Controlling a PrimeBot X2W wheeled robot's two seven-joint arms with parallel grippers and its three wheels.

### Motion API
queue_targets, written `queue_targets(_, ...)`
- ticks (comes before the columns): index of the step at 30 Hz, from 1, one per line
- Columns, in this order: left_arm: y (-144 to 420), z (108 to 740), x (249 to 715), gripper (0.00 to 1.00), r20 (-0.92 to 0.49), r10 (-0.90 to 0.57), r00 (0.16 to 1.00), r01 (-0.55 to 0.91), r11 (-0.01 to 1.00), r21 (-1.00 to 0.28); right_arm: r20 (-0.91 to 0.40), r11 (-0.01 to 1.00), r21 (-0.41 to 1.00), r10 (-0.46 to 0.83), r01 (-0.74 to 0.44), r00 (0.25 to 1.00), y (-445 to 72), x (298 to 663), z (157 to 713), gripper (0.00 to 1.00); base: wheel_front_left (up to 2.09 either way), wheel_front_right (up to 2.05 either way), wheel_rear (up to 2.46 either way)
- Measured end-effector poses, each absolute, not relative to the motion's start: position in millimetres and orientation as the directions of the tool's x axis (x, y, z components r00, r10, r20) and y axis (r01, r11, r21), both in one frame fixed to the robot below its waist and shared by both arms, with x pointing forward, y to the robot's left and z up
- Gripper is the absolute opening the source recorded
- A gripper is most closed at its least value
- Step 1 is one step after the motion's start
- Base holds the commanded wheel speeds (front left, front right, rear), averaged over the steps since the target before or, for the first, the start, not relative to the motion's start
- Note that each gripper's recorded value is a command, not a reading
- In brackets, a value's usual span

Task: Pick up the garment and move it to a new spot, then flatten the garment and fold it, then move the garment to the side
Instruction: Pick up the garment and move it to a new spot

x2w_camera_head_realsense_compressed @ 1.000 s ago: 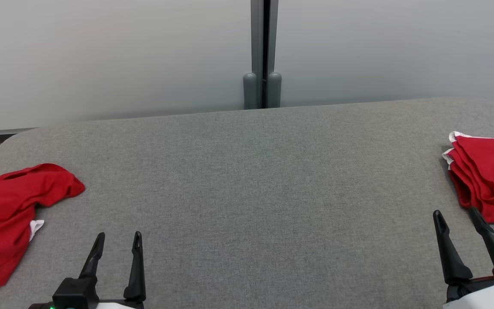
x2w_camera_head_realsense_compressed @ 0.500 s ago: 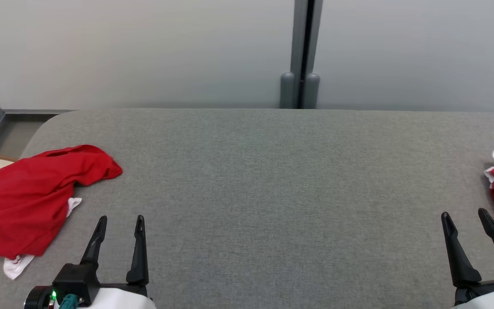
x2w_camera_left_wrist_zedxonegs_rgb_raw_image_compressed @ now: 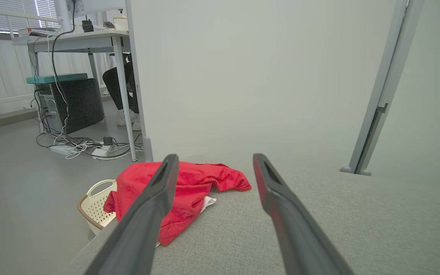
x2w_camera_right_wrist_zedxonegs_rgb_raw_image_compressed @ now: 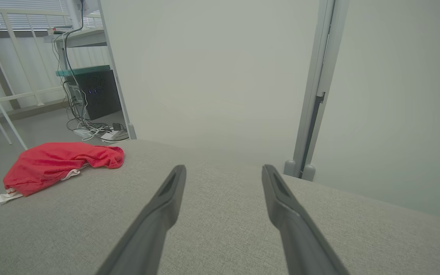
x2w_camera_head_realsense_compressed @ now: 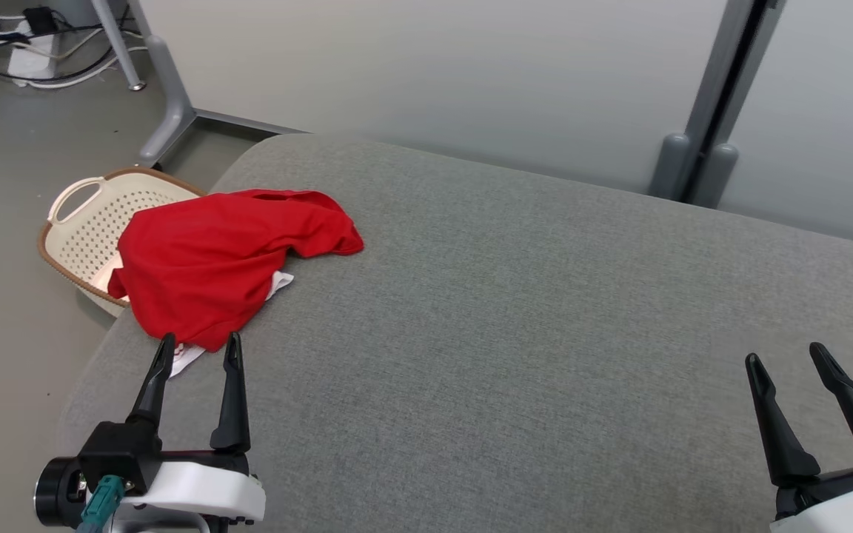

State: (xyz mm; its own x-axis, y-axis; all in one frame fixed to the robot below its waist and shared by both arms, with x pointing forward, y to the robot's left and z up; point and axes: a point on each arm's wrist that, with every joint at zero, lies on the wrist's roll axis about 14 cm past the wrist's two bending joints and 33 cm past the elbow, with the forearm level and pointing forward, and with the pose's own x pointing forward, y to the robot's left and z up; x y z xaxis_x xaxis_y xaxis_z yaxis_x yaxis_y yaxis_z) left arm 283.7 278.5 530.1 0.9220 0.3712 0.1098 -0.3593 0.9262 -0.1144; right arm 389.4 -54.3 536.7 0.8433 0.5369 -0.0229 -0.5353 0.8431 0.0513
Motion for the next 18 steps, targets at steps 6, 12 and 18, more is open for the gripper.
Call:
queue_targets(6, 293.1, 528.5, 270.8, 1.00, 0.108, 0.416, 0.903, -0.406, 0.908, -0.107, -0.031, 0.808, 0.050, 0.588, -0.586, 0.808, -33.3, 392.4, 534.7, 1.00, 0.00, 0.00, 0.00)
queue_targets(12, 295.4, 525.0, 270.5, 1.00, 0.101, 0.423, 0.900, -0.414, 0.905, -0.102, -0.036, 0.799, 0.043, 0.601, -0.599, 0.799, -29.4, 394.0, 535.0, 1.00, 0.00, 0.00, 0.00)
queue_targets(18, 299.5, 524.0, 283.8, 1.00, 0.094, 0.423, 0.901, -0.414, 0.904, -0.103, -0.041, 0.797, 0.039, 0.604, -0.602, 0.796, -30.1, 400.1, 534.5, 1.00, 0.00, 0.00, 0.00)
